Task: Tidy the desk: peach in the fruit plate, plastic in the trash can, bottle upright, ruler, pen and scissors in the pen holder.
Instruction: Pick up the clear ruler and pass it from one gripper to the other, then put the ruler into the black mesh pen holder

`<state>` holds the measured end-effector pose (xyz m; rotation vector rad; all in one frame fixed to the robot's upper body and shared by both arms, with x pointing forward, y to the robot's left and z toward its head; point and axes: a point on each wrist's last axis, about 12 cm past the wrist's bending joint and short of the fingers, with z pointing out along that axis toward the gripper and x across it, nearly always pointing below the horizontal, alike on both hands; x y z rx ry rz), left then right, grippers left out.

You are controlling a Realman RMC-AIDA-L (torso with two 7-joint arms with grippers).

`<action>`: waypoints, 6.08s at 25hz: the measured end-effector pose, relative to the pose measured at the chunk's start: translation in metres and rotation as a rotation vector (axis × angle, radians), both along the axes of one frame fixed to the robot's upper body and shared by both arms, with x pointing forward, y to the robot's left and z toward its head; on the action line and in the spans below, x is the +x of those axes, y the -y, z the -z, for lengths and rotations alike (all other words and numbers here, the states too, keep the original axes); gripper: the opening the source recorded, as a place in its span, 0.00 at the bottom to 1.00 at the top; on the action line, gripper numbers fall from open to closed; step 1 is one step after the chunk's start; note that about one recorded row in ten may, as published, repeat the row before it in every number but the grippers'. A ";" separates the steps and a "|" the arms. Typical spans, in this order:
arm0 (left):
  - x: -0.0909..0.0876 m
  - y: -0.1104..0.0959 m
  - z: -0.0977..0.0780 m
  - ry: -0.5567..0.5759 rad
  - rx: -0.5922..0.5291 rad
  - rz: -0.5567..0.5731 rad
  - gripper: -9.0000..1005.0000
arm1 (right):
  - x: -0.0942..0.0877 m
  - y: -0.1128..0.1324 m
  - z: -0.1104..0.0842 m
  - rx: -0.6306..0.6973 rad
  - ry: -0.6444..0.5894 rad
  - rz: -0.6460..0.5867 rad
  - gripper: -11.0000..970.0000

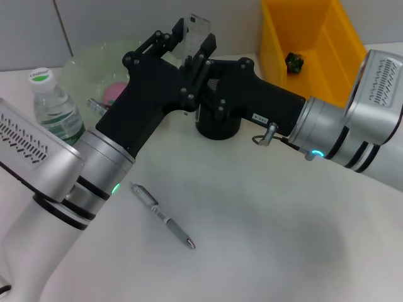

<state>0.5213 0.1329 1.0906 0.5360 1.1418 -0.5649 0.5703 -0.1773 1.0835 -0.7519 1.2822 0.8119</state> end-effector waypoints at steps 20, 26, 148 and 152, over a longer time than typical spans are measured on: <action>0.004 0.000 -0.001 -0.003 -0.002 -0.005 0.41 | 0.004 -0.003 0.001 0.005 -0.033 0.027 0.03; 0.005 -0.001 -0.001 -0.015 -0.016 -0.008 0.41 | 0.002 -0.003 0.002 0.008 -0.036 0.025 0.03; 0.022 -0.034 0.012 -0.363 0.016 0.280 0.65 | 0.070 0.009 -0.008 -0.190 -0.070 0.382 0.02; 0.022 -0.034 0.012 -0.371 0.011 0.281 0.65 | 0.067 0.012 -0.004 -0.191 -0.082 0.387 0.02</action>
